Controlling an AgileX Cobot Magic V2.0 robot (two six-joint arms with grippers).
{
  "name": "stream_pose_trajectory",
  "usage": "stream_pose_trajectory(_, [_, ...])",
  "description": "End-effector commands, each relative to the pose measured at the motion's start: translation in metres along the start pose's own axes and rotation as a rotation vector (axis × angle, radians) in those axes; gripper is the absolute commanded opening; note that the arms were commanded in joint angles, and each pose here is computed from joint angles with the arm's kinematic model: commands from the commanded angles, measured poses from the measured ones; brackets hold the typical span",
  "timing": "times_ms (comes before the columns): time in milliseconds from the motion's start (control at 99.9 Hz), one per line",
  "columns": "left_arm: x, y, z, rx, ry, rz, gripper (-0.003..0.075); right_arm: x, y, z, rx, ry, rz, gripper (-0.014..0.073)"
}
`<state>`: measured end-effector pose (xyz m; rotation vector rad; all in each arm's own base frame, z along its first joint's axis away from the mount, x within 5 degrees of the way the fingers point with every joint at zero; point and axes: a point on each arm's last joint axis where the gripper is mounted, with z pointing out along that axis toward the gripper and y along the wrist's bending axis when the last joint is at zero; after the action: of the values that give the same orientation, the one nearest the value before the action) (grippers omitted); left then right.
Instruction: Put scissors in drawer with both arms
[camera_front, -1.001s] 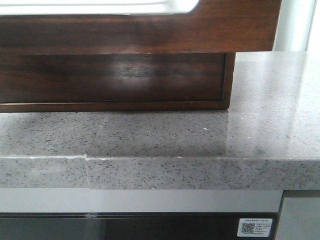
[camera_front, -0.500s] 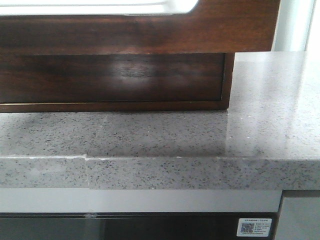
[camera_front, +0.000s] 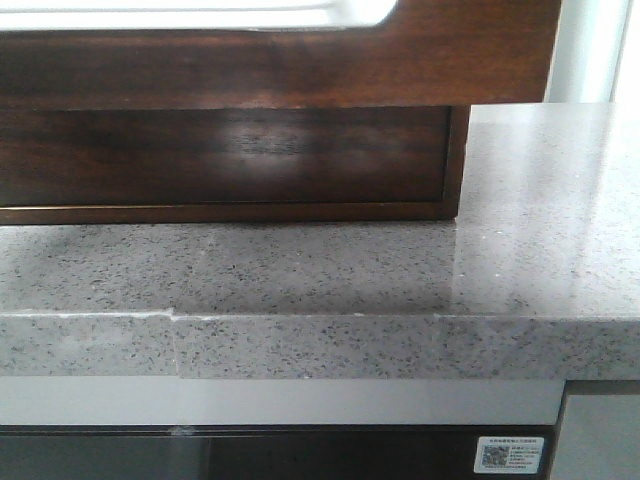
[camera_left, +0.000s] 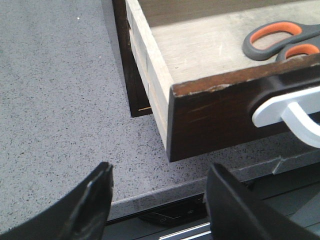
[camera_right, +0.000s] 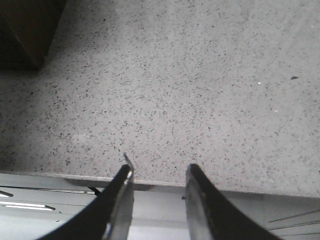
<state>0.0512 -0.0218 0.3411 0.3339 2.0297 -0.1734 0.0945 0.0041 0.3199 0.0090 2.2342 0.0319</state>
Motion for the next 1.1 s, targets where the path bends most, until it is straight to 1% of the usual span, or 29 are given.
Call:
stream_pose_trajectory(0, [-0.014, 0.000, -0.004, 0.001, -0.084, -0.015, 0.0340, -0.013, -0.001, -0.005, 0.010, -0.099, -0.011, 0.0159])
stream_pose_trajectory(20, [-0.014, 0.000, -0.004, 0.001, -0.084, -0.015, 0.0328, -0.013, -0.001, -0.005, 0.010, -0.099, -0.011, 0.0135])
stream_pose_trajectory(90, [-0.014, 0.000, -0.004, 0.001, -0.084, -0.015, 0.0246, -0.013, -0.001, -0.005, 0.012, -0.099, -0.013, 0.0041])
stream_pose_trajectory(180, [-0.014, 0.000, -0.004, 0.001, -0.084, -0.015, 0.0120, -0.013, -0.001, -0.005, 0.014, -0.101, -0.015, -0.0071])
stream_pose_trajectory(200, [-0.014, 0.000, -0.004, 0.001, -0.084, -0.015, 0.0081, -0.013, -0.001, -0.005, 0.014, -0.101, -0.015, -0.0068])
stream_pose_trajectory(250, [-0.014, 0.000, -0.004, 0.001, -0.084, -0.015, 0.0026, -0.013, -0.001, -0.005, 0.014, -0.101, -0.015, -0.0069])
stream_pose_trajectory(270, [-0.014, 0.000, -0.004, 0.001, -0.084, -0.015, -0.0008, -0.013, -0.001, -0.005, 0.014, -0.102, -0.015, -0.0069])
stream_pose_trajectory(290, [-0.014, 0.000, -0.004, 0.001, -0.084, -0.015, -0.0022, -0.013, -0.001, -0.005, 0.014, -0.104, -0.015, -0.0069])
stream_pose_trajectory(370, [-0.014, 0.000, -0.004, 0.005, -0.081, -0.018, -0.0020, -0.014, -0.002, -0.005, 0.018, -0.111, -0.020, -0.0069])
stream_pose_trajectory(480, [-0.014, -0.001, -0.004, 0.013, -0.078, -0.023, -0.0020, -0.011, -0.002, -0.005, 0.023, -0.079, -0.020, -0.0069])
stream_pose_trajectory(860, [-0.014, -0.001, -0.006, 0.013, -0.088, -0.021, -0.0020, -0.011, -0.002, -0.005, 0.023, -0.079, -0.020, -0.0069])
stream_pose_trajectory(920, [-0.008, -0.002, -0.009, 0.005, -0.124, -0.019, -0.0020, -0.011, -0.002, -0.005, 0.023, -0.079, -0.020, -0.0069])
stream_pose_trajectory(981, [0.000, -0.001, -0.014, -0.035, -0.154, 0.006, -0.0020, -0.011, -0.002, -0.005, 0.023, -0.079, -0.020, -0.0069])
stream_pose_trajectory(1091, [0.024, -0.002, -0.017, -0.072, -0.198, 0.023, -0.0020, -0.011, -0.002, -0.005, 0.023, -0.079, -0.020, -0.0069])
